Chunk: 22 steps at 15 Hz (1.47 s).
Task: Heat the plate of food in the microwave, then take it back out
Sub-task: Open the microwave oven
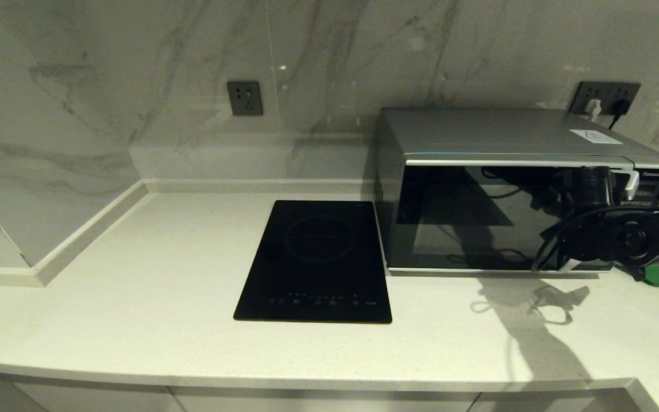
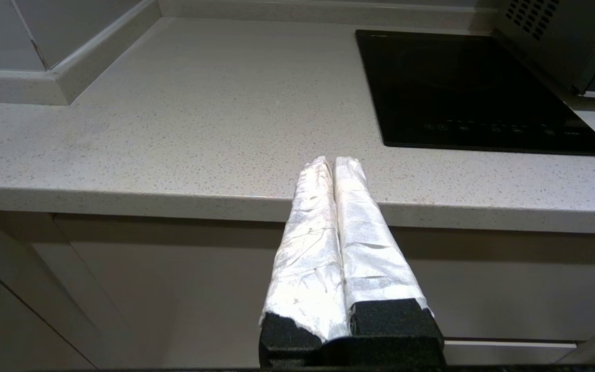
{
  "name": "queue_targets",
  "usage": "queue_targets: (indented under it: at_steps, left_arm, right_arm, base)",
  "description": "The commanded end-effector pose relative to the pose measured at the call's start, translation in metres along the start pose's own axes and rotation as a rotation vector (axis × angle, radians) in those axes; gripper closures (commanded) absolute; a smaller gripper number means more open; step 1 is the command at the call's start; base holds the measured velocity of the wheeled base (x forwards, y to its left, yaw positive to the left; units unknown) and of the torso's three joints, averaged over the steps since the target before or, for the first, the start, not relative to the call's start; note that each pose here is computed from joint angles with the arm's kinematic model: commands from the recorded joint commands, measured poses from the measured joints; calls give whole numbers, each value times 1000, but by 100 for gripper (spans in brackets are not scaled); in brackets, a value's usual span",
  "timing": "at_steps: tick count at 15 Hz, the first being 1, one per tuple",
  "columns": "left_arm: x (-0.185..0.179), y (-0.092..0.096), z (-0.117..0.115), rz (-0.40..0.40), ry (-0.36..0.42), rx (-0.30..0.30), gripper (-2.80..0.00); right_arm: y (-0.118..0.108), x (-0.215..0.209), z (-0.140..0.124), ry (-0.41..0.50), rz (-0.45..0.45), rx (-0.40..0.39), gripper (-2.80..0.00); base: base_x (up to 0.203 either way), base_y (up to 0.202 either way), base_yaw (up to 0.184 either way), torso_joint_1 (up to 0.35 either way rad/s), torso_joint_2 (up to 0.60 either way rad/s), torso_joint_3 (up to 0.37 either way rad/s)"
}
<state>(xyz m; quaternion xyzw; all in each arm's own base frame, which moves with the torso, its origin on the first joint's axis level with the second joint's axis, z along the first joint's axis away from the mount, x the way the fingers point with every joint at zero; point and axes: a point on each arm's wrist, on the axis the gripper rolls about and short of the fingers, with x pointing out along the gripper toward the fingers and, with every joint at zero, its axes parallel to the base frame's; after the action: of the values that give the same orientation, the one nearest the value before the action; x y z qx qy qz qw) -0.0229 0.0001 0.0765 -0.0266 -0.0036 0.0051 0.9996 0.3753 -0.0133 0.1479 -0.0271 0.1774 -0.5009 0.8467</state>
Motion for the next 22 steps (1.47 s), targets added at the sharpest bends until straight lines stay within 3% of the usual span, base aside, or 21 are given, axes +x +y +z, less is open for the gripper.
queue_targets:
  at_steps: [1,9,18,20,22]
  left_arm:
    - [0,0,0,0,-1,-1,0]
    - [0,0,0,0,-1,-1,0]
    - [0,0,0,0,-1,-1,0]
    - [0,0,0,0,-1,-1,0]
    - [0,0,0,0,-1,-1,0]
  right_arm:
    - [-2,0,2,-4,-10,9,-280]
    - [-7,-2,-2,0,-21,26,-280]
    - [-42,-24,-8,9,-16,40,-280]
    - [-38,-33,-17,20,22,6,-280]
    - [-37,-53,-18,21,130,0,-280]
  base:
    - [0,0,0,0,0,0]
    - [0,0,0,0,0,0]
    - [0,0,0,0,0,0]
    - [0,0,0,0,0,0]
    - [0,0,0,0,0,0]
